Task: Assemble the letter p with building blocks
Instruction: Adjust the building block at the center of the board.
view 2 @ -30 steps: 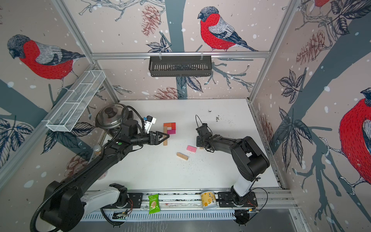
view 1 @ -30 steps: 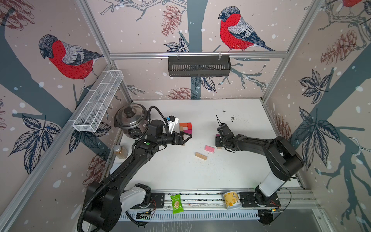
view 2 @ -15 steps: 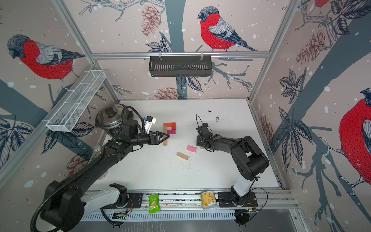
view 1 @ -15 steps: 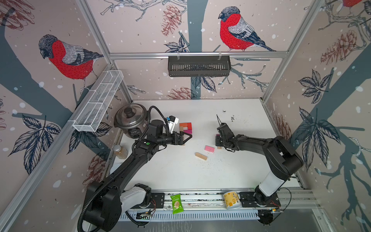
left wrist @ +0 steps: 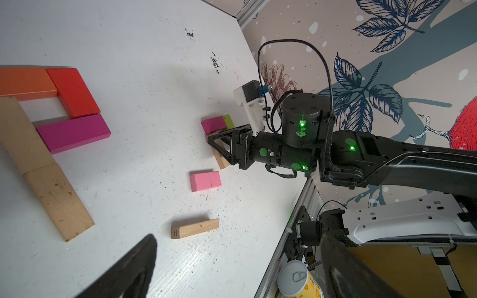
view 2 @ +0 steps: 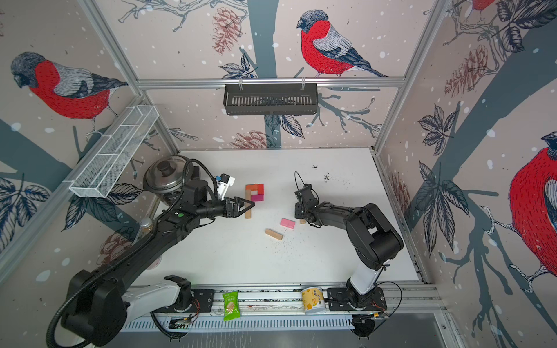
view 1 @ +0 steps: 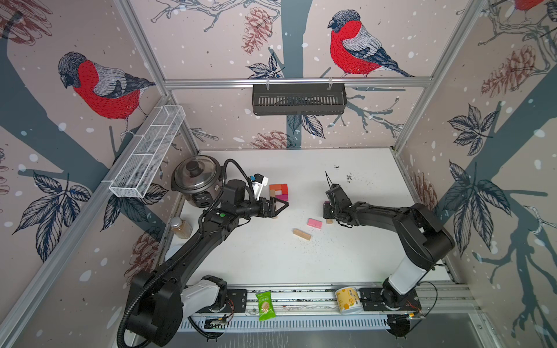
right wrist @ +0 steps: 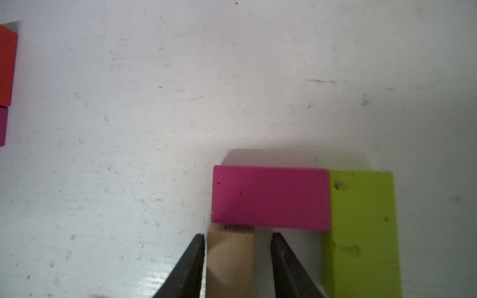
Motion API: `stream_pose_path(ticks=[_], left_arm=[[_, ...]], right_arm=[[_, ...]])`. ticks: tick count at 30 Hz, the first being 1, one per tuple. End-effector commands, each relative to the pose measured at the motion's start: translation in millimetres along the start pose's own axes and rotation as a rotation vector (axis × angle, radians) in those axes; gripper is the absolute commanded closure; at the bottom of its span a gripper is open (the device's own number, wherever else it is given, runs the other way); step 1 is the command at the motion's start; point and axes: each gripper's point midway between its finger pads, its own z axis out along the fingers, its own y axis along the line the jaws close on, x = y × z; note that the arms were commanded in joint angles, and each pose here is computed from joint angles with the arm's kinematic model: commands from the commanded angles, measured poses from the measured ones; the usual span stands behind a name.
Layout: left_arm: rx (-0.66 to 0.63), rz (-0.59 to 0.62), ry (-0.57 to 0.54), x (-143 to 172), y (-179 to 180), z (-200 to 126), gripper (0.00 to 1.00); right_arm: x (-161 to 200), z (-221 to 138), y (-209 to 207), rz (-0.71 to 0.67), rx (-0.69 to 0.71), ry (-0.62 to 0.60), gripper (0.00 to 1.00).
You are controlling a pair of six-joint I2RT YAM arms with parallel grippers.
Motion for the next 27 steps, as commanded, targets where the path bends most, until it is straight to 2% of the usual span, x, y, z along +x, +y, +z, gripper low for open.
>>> stream_pose_path(ticks=[1, 27], left_arm=[[0.009, 0.018, -0.012, -3.5, -1.7, 0.2, 0.03], [0.004, 0.008, -0.003, -2.2, 0.5, 1.6, 0.03]], right_arm=[[21.4, 2.6, -8.2, -0.002, 0.025, 0.082, 0.56], [23.8, 3.2, -11.1, -0.001, 0.03, 0.084, 0.6]])
